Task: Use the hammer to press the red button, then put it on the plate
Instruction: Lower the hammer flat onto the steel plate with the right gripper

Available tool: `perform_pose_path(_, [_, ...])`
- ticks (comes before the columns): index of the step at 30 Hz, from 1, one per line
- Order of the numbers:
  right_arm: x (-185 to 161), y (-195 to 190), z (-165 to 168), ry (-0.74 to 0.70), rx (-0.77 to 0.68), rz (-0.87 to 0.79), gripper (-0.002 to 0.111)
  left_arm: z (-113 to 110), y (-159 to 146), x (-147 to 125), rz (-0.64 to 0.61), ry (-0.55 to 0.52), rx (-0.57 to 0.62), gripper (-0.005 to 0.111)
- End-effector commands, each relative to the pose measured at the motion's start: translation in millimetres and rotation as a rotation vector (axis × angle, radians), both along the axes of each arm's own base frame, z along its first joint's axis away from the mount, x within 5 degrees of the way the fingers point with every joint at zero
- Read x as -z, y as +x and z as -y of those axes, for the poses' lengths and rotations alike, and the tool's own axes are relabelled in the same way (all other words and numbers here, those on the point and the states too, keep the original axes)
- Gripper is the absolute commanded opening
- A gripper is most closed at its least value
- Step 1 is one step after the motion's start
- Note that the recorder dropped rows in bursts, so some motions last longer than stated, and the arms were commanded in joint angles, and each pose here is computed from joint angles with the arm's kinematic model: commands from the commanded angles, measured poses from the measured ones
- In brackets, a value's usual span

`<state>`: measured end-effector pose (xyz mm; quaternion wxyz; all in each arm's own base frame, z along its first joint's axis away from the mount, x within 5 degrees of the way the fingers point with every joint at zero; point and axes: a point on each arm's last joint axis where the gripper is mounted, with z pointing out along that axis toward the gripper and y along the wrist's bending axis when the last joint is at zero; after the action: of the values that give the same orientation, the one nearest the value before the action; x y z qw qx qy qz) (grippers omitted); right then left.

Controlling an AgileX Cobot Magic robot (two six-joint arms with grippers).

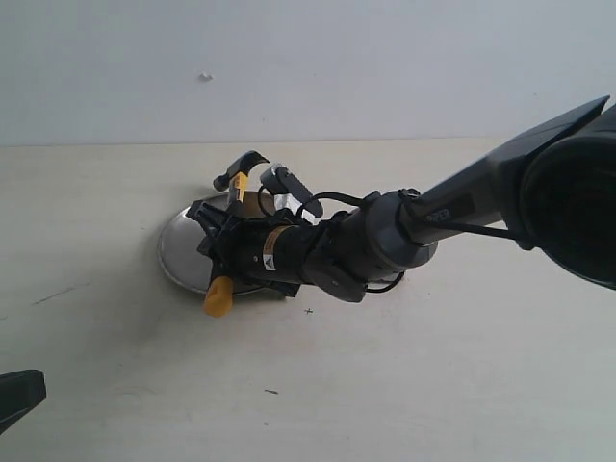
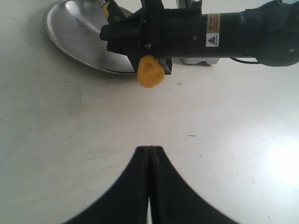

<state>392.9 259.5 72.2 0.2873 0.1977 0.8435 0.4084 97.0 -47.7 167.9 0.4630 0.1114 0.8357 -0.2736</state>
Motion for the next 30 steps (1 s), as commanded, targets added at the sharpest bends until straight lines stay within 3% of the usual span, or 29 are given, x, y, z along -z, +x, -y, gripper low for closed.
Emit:
perform_pose_path(1, [-6.9,3.9,-3.6,0.035,-0.024,0.054,0.036,0.4,0.3,-2.1,0.009,-0.013,-0.001,0.000])
perform_pose_path(6, [-10.2,4.1,-4.0,0.059,-0.014,0.047,0.044,0.4,0.3,-2.1,0.009,-0.013,-0.001,0.000])
perform_pose_path(15, [-31.8,1.0,-6.7,0.055,-0.070,0.058,0.044,0.4,0.3,-2.1,0.009,-0.013,-0.001,0.000])
perform_pose_path(20, [-43.2,-1.2,-1.5,-0.035,-0.064,0.027,0.044,0.4,0.3,-2.1,0.009,-0.013,-0.001,0.000])
perform_pose_path(30, [-41.3,-9.0,-1.7,-0.098,-0.138,-0.041,0.044,0.5,0.3,-2.2,0.009,-0.014,0.001,0.000])
